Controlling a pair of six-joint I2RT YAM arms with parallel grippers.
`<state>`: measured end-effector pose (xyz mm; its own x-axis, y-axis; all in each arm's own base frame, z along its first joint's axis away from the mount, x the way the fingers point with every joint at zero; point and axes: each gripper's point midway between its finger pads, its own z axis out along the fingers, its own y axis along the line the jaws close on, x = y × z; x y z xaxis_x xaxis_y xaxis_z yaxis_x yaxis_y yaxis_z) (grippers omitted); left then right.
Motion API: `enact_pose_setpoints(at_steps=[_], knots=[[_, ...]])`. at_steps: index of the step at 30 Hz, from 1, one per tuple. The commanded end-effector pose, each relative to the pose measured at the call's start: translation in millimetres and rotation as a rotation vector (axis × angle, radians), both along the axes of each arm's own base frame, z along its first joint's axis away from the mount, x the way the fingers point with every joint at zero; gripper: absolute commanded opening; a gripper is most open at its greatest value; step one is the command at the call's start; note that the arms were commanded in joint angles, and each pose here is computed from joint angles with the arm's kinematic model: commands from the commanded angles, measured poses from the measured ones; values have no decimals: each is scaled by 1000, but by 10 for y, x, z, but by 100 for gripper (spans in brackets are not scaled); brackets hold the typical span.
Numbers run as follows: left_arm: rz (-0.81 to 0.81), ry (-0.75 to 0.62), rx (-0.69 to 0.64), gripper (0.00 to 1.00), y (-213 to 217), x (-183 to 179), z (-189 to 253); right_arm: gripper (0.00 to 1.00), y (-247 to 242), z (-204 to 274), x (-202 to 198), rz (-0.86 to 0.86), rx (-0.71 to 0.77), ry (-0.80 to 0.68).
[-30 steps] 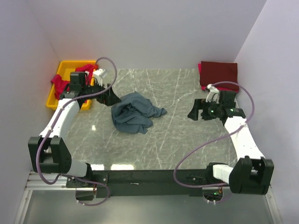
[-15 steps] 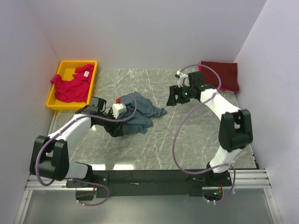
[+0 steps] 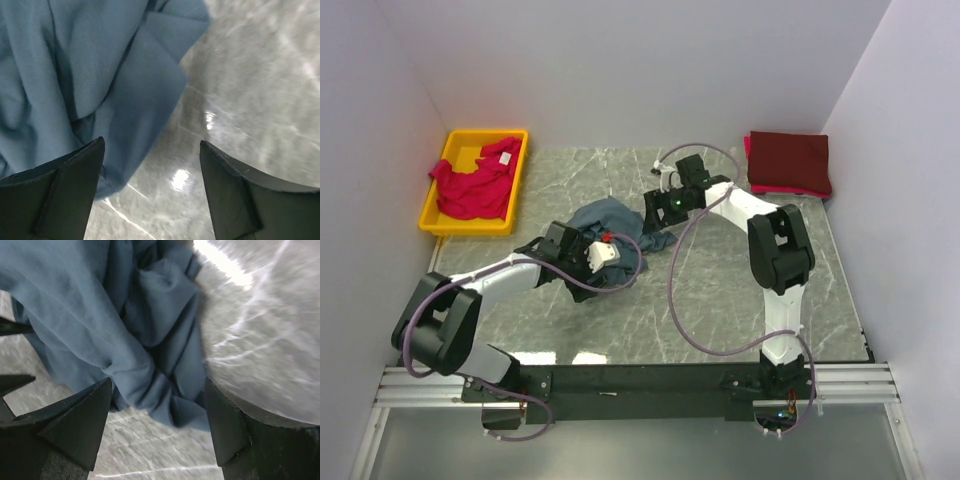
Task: Fold and stack the t-shirts
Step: Move the tshirt to the center of the board, then flatten the tshirt out
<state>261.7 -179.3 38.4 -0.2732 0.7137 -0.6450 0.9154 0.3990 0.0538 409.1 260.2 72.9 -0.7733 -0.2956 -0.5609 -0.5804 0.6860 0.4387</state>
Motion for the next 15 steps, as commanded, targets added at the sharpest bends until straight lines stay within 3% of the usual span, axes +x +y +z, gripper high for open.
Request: enact_pose_setpoints(at_steps=[1, 4, 7, 10, 11, 13, 14, 15], knots=[[-6, -88, 33, 80, -11, 190, -30, 81, 99, -51, -22, 31, 14, 26], [-21, -81, 75, 70, 42, 178, -126, 81, 109, -189, -105, 34, 15, 85], [-23, -71, 123, 48, 115, 174, -211, 78, 64, -281, -131, 25, -10, 96], [-2, -53, 153, 24, 191, 153, -244, 55, -49, -355, -146, 20, -74, 94], [2, -52, 155, 19, 203, 157, -211, 40, -111, -370, -139, 13, -95, 92], [23, -4, 147, 10, 277, 101, -178, 26, -269, -341, -178, 10, -124, 92], [36, -23, 125, 1, 298, 135, -60, 11, -429, -311, -139, -18, -121, 96], [65, -30, 110, 1, 392, 177, 7, 3, -531, -214, -186, -23, -111, 94]])
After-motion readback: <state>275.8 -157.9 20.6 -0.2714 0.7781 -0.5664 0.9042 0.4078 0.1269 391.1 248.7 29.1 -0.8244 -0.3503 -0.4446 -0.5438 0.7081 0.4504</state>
